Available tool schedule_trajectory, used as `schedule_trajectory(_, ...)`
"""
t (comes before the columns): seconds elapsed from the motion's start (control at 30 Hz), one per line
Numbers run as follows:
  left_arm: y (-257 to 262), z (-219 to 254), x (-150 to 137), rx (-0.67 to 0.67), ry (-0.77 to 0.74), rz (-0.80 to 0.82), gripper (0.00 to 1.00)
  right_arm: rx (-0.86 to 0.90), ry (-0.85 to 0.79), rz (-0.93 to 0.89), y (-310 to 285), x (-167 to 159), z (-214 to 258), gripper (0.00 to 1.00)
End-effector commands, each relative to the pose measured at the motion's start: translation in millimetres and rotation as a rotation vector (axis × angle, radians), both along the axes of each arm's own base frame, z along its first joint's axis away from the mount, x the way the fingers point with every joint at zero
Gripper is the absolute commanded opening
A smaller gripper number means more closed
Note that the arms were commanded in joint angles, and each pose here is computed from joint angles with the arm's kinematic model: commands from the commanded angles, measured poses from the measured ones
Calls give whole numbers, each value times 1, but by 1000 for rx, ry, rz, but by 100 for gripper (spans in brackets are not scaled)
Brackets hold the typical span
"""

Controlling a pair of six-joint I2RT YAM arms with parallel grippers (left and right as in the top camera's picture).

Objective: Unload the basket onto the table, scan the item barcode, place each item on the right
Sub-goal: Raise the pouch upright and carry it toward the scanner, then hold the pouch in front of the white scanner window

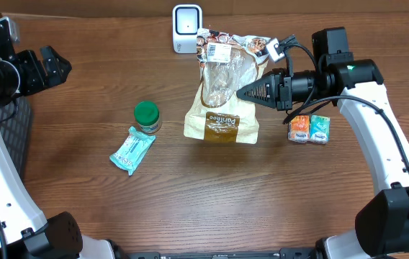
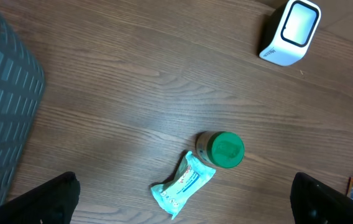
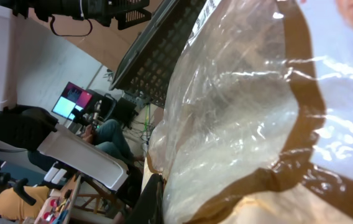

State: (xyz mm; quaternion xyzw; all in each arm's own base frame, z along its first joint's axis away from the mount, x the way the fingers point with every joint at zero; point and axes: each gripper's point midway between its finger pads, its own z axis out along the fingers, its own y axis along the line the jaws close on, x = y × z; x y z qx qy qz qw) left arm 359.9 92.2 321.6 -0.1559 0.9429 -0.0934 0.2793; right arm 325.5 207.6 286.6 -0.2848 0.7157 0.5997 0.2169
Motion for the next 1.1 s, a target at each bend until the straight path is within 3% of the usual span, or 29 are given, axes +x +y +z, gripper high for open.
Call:
schedule_trajectory(0.0,-3,8,0,13,-25,-23,100,-48,-19,-6,6,-1,2,4)
schedule_trajectory(0.2,-3,7,0,13,-25,-23,100,-228,33,-65,23,4,-21,4)
schedule_trajectory(0.4,-3,8,0,13,-25,-23,100,-469,-43,-281,35,37,-10,4)
schedule_trajectory(0.53,-3,8,0,13,-25,-23,100,-601,-167,-432,34,63,14,3)
schedule_trajectory(0.77,-3,8,0,12,-25,-22,99,-933,-509,-833,2,150,25,4)
schedule_trajectory(0.93,-3,8,0,13,-25,-23,100,-1185,-781,-872,5,202,-1,4)
schedule_trajectory(1.07,-3,7,0,13,-25,-23,100,-1311,-880,-934,2,232,-21,4)
